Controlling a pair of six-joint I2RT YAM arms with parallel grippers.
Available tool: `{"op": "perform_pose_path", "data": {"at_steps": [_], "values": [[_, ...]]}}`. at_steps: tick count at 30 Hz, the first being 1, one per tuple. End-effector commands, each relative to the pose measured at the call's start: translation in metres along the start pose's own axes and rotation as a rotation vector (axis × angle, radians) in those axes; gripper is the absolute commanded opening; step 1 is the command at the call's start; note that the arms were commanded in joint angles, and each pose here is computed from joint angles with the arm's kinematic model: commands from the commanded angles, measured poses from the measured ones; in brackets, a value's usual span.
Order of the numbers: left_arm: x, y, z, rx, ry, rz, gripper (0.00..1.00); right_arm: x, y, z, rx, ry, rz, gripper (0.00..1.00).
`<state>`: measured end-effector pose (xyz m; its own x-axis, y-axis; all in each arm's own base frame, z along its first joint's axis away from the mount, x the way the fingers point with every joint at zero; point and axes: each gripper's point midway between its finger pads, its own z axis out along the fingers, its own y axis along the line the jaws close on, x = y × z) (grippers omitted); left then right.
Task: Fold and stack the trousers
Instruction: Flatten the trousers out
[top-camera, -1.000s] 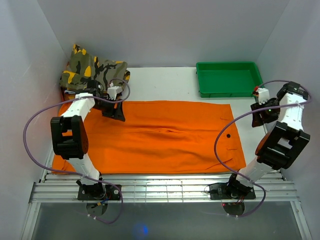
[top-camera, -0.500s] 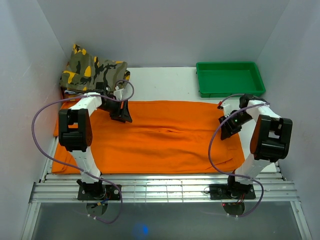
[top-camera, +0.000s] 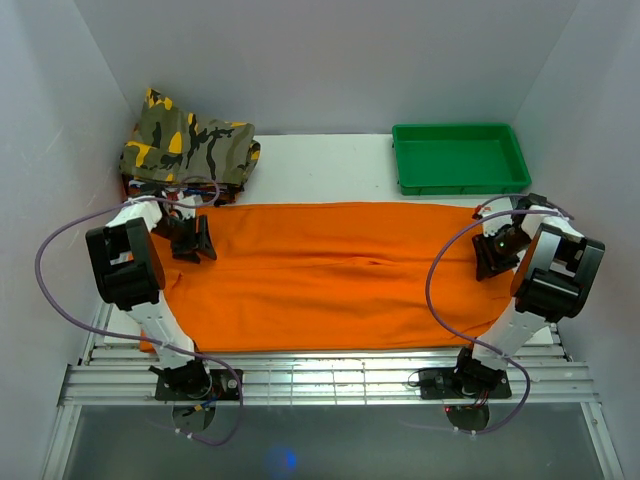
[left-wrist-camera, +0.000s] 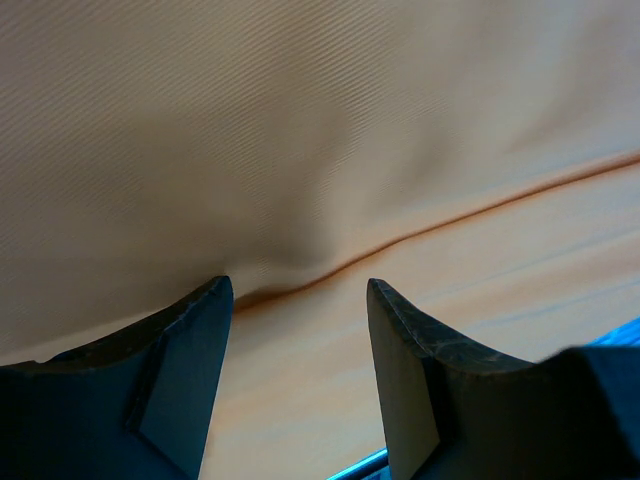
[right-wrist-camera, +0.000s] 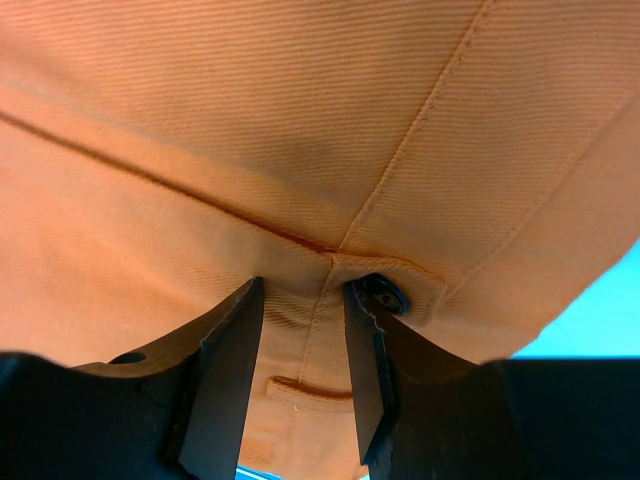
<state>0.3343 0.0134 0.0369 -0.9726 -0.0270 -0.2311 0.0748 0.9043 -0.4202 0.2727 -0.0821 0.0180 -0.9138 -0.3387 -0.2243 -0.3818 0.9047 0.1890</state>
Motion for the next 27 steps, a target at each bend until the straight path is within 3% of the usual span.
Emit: {"op": "perform_pose_path", "data": {"at_steps": [1, 8, 13, 14, 17, 20, 21, 27], "values": [[0.036, 0.022, -0.018, -0.145, 0.075, 0.06, 0.67, 0.042, -0.079, 0.01, 0.262, 0.18, -0.043, 0.46], [0.068, 0.099, -0.034, -0.352, 0.153, 0.005, 0.67, 0.051, -0.087, 0.0, 0.246, 0.181, -0.036, 0.46], [0.036, 0.16, -0.076, -0.516, 0.072, 0.002, 0.69, 0.045, -0.065, -0.009, 0.158, 0.143, -0.042, 0.46], [0.011, 0.17, -0.093, -0.525, 0.011, 0.019, 0.69, 0.042, -0.062, -0.012, 0.146, 0.126, -0.041, 0.47], [-0.023, 0.149, -0.121, -0.447, -0.054, 0.116, 0.7, 0.031, -0.052, -0.023, 0.118, 0.082, -0.052, 0.47], [-0.033, 0.107, -0.127, -0.344, -0.062, 0.205, 0.71, 0.007, -0.032, -0.036, 0.04, -0.02, -0.08, 0.5], [-0.027, 0.072, -0.123, -0.229, -0.06, 0.235, 0.72, -0.005, -0.019, -0.041, -0.007, -0.054, -0.101, 0.52], [0.018, 0.009, -0.089, -0.122, 0.056, 0.262, 0.72, -0.029, 0.022, -0.046, -0.104, -0.082, -0.172, 0.54]]}}
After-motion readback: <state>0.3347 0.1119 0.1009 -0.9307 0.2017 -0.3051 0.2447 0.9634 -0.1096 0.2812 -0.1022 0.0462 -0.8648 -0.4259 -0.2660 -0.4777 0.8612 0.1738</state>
